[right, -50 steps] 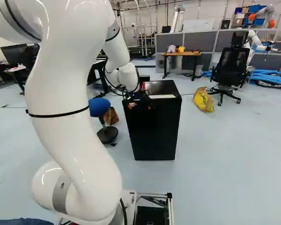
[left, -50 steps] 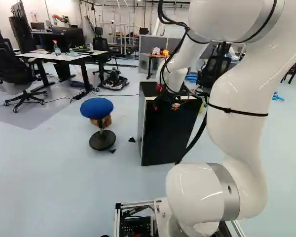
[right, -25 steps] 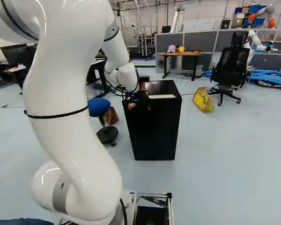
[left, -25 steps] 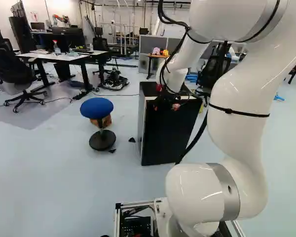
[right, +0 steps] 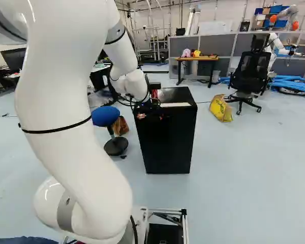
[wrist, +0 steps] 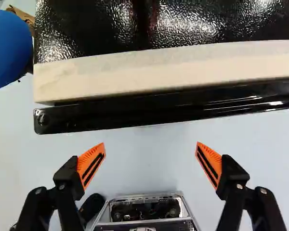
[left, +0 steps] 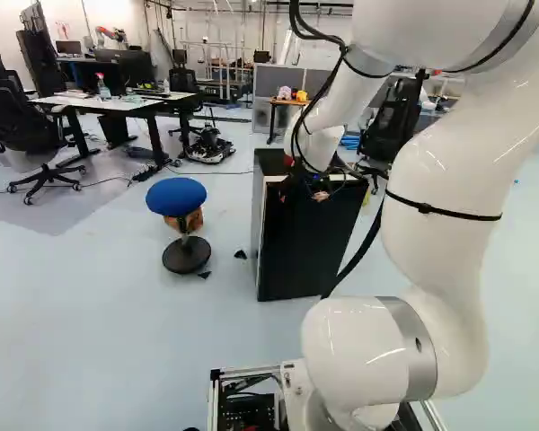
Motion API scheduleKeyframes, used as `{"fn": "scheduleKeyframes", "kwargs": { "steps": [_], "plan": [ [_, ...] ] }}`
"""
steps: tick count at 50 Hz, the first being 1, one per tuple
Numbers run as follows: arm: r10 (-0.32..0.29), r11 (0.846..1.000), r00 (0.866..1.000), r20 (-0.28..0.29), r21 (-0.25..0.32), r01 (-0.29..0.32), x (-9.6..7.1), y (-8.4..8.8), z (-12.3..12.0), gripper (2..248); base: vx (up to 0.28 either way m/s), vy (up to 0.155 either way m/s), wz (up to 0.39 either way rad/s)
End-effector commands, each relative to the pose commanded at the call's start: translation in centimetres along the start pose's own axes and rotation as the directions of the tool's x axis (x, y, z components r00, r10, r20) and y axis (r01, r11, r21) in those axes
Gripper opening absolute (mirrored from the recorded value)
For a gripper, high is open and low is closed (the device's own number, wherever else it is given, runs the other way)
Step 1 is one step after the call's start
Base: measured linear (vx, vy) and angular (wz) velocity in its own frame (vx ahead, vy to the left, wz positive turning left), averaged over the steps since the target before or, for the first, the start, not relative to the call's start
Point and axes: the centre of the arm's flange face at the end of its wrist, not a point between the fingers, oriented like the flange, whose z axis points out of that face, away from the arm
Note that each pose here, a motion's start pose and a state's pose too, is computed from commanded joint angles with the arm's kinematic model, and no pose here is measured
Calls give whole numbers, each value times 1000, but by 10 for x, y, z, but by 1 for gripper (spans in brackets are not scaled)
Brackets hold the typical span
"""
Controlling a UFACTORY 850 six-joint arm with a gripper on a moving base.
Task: Grab a drink from the fridge
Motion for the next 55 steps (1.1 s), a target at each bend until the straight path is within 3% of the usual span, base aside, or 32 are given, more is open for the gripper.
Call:
{"fn": "scheduleKeyframes", "kwargs": {
  "steps": [23,41,55],
  "plan": [
    [-3,1000,999,-33,0,3,3,0,0,247,0,0,0],
    [-23,1000,998,-56,-3,23,15,-1,6,247,0,0,0],
    [-30,1000,998,-57,-4,30,12,-1,4,247,0,0,0]
  ]
}}
